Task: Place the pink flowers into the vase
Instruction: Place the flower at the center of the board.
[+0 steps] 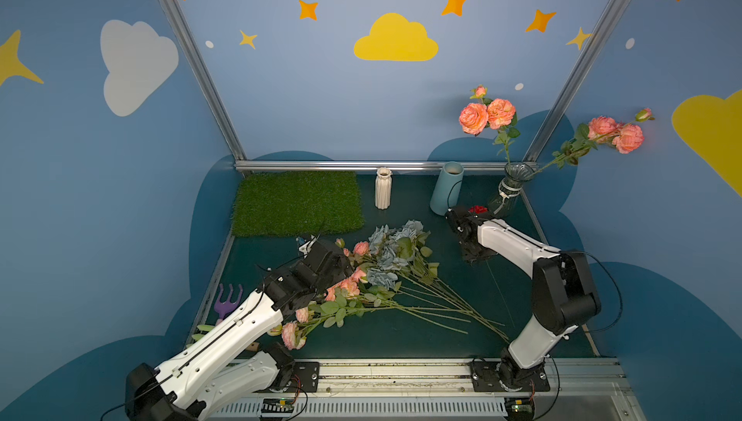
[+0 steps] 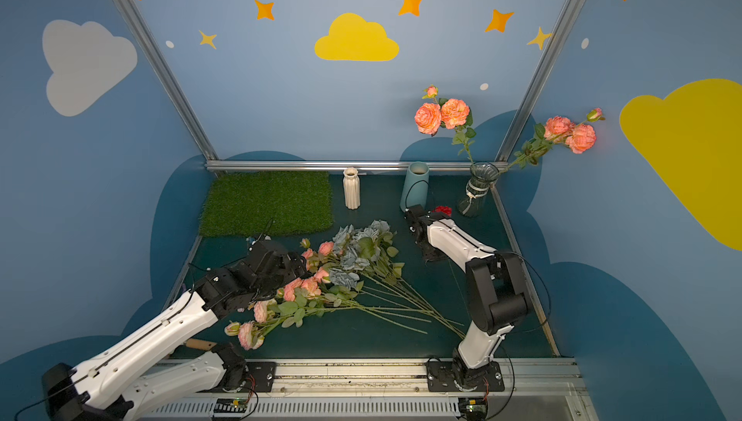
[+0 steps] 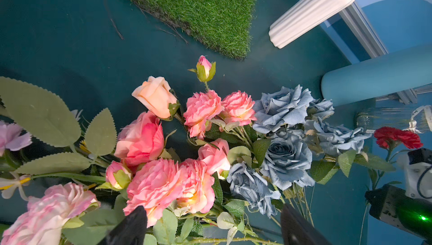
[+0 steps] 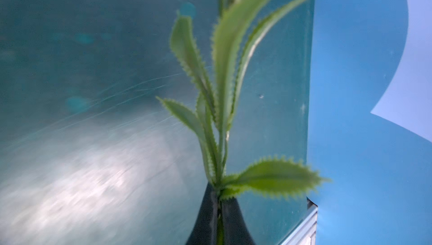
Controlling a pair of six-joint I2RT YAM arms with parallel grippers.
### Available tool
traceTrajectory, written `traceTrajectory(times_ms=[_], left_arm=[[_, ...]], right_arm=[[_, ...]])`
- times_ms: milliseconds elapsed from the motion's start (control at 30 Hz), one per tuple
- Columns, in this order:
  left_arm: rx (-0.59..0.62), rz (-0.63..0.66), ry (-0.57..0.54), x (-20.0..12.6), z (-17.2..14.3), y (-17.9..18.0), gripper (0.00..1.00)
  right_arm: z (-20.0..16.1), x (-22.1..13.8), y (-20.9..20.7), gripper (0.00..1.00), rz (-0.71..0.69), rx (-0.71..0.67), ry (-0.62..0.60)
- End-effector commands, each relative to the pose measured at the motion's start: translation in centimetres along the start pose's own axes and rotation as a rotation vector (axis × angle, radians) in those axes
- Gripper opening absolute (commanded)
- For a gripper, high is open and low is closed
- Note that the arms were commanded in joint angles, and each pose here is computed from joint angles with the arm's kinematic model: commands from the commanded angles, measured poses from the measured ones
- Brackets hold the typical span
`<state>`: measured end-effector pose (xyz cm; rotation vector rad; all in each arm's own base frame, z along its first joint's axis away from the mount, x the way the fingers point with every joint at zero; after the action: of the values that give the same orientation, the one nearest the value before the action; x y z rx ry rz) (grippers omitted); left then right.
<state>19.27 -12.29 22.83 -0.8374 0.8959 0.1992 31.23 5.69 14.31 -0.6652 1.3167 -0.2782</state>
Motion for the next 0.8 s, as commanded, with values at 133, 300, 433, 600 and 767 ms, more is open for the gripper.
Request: traceTrajectory(times_ms=[133, 300, 433, 600, 767], left_arm=[[0.047, 0.108, 0.029, 0.1, -0.7, 3.1, 0.9], [0.022, 0.155, 0.075, 0.6, -1.7, 5.2, 0.84], [-0.017, 0.184, 0.123, 1.4, -2.7, 6.4, 0.77], [-0.046, 0.189, 0.151, 1.6, -3.4, 6.5, 0.71], [-0.04, 0.176, 0.184, 1.8, -4.6, 5.0, 0.68]], right_arm=[[1.4, 3.1, -1.1, 0.0, -0.083, 0.041, 0.1], [2.0, 2.8, -1.5, 0.27, -0.062, 0.063, 0.137], [1.8, 1.4, -1.7, 0.35, -0.01, 0.065, 0.116], [1.6, -1.6, -1.1, 0.37, 0.157, 0.072, -0.003], [1.1, -5.5, -0.4, 0.34, 0.408, 0.081, -0.15]])
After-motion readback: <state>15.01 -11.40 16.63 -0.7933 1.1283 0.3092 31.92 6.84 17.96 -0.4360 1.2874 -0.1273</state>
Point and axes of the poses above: each gripper's point midway between its finger pads, its own x axis out along the fingers, its own y axis along the line the jaws close on, z = x × y, the point moved 7 cm from there along -x, back along the fingers, and after that the axes turned 14 degrees about -x, right-handed, at the moved point
